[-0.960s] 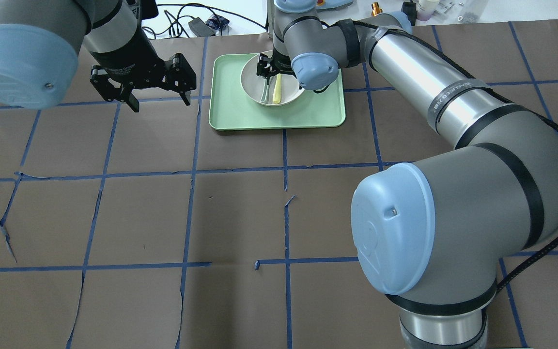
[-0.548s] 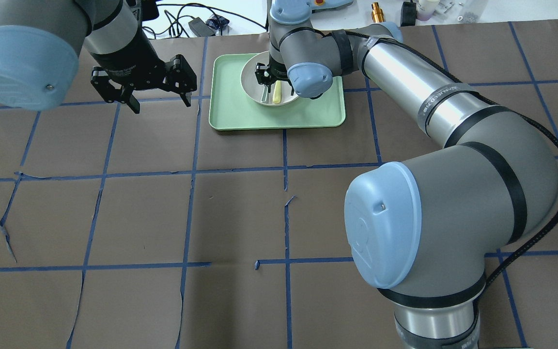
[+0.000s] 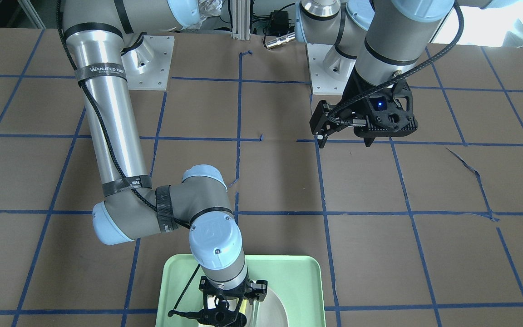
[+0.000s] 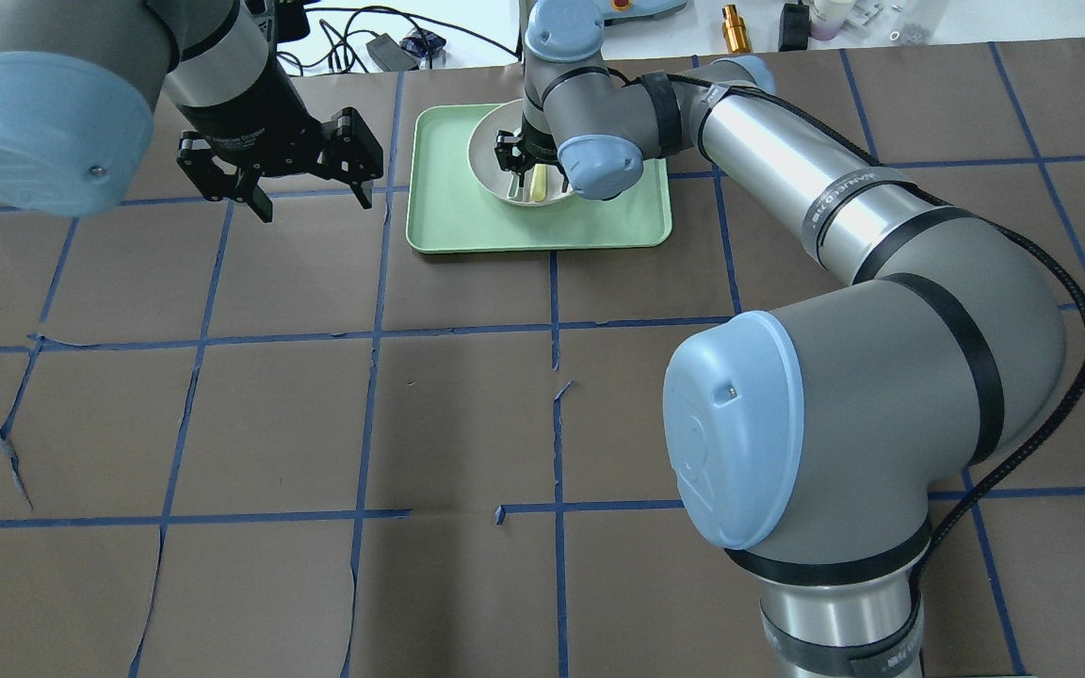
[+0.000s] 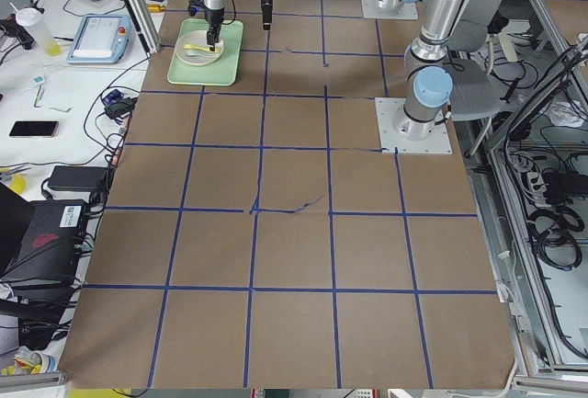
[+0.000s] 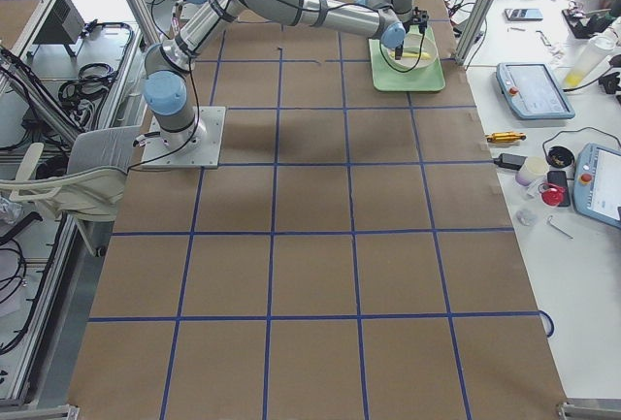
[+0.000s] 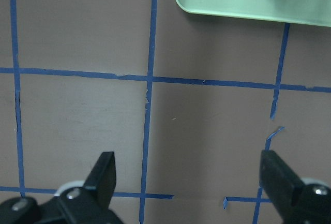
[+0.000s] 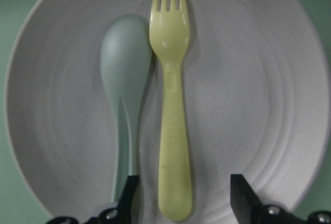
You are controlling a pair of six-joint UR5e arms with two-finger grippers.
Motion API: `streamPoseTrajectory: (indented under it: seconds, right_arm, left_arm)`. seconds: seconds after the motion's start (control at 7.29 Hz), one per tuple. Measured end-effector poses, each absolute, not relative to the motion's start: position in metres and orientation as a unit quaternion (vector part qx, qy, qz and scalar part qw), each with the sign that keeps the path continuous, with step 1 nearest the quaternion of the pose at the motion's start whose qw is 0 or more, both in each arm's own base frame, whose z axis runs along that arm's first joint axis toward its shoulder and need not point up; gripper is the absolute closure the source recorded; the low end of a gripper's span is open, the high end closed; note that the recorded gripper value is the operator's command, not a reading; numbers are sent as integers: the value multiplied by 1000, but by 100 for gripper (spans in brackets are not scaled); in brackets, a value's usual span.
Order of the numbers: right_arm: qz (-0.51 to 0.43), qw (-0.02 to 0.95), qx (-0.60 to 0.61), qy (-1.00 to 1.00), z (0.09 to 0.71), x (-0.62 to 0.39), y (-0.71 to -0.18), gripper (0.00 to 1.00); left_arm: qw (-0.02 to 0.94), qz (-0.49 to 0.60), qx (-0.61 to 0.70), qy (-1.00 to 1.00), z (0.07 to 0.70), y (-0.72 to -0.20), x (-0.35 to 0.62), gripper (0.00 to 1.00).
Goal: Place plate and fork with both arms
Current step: 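Lower the right gripper and grasp the yellow fork, then lift the fork with the right gripper and carry it beside the plate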
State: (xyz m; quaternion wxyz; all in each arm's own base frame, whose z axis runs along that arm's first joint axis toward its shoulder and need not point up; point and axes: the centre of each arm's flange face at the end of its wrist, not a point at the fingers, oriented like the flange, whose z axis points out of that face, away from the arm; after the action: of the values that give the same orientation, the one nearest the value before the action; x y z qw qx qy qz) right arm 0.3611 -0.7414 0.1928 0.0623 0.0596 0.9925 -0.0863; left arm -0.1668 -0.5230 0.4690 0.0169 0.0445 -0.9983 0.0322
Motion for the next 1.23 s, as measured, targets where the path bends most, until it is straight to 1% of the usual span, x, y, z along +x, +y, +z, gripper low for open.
streamPoseTrajectory:
  seconds: [0.27, 1.23]
  right_arm:
    - [-85, 62, 58, 993, 188, 361, -742, 42]
    - [-91, 62, 46, 993, 190, 362, -745, 42]
  left_arm:
    - [17, 32, 44, -998, 468, -524, -167, 0]
    - [17, 33, 44, -998, 468, -524, -167, 0]
